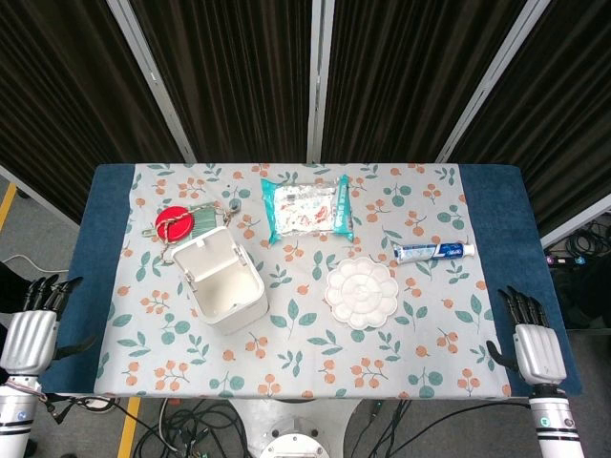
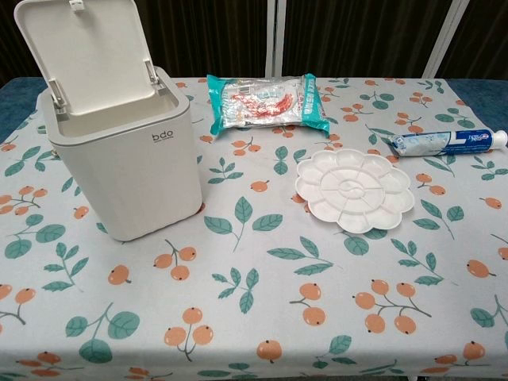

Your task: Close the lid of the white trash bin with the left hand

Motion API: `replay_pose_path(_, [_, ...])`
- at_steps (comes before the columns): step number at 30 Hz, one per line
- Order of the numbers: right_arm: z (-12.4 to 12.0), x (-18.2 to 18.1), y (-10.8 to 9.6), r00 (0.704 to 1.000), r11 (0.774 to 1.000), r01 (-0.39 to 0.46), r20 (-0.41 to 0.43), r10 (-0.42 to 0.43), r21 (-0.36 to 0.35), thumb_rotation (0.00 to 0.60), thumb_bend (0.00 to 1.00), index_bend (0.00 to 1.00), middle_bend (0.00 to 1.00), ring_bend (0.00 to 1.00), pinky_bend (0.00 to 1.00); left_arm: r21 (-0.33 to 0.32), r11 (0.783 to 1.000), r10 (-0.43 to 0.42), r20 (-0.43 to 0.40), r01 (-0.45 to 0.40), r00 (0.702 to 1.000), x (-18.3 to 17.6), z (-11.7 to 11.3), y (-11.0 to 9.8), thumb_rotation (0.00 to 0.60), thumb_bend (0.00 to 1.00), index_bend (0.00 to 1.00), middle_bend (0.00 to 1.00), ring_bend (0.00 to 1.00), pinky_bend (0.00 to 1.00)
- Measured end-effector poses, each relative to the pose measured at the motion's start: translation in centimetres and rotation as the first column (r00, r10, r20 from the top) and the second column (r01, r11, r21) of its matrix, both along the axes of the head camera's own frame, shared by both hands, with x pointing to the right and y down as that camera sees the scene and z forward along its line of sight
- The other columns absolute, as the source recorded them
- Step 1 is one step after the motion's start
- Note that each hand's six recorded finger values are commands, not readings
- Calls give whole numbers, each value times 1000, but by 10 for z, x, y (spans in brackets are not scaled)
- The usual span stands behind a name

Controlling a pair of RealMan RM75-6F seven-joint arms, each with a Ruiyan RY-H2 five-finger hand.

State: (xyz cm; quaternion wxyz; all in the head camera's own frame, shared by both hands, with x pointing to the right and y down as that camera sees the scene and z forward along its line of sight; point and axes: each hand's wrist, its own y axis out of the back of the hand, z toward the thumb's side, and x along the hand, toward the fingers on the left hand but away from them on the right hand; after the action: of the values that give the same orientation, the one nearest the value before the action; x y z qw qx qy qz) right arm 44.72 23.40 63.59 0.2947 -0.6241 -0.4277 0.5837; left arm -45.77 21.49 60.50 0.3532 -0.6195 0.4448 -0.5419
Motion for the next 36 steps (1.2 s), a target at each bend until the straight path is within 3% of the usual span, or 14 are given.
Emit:
replay_pose_path(11, [3, 3, 1, 1000, 1000, -10, 11, 10, -5, 600, 201, 0, 0, 0, 0, -28, 1000, -12, -71, 10, 997, 5, 3, -9, 600, 0, 137, 193, 58, 75])
replay_pose_path(16, [0, 1, -1, 1000, 1000, 3, 12, -3, -1, 600, 201, 0, 0, 0, 0, -33, 999, -44, -188, 38, 981, 10, 0, -24, 600, 0, 138, 194, 58, 77])
replay_pose_path(20, [0, -3, 0, 1000, 1000, 13, 8, -13, -3, 600, 201, 0, 0, 0, 0, -56, 996, -87, -328, 72, 941, 12, 1, -41, 600, 0, 138, 193, 58, 79])
replay_pose_path(26, [4, -5, 1, 1000, 1000, 16, 6, -15, -18, 600, 201, 0, 0, 0, 0, -122, 988, -147, -535, 97, 832, 25, 4, -77, 560, 0, 138, 194, 58, 80])
replay_pose_path(29, [6, -3, 2, 1000, 1000, 10, 5, -10, -23, 600, 200, 0, 0, 0, 0, -179, 979, -194, -642, 101, 742, 34, 6, -89, 484, 0, 138, 199, 58, 82])
replay_pose_path(31, [6, -1, 2, 1000, 1000, 7, 5, -7, -24, 600, 201, 0, 0, 0, 0, -225, 970, -230, -713, 95, 663, 41, 7, -97, 427, 0, 138, 200, 58, 83])
replay_pose_path(36, [7, 1, 2, 1000, 1000, 2, 6, -2, -24, 600, 200, 0, 0, 0, 0, -326, 944, -305, -828, 38, 470, 62, 9, -116, 387, 0, 138, 218, 58, 83])
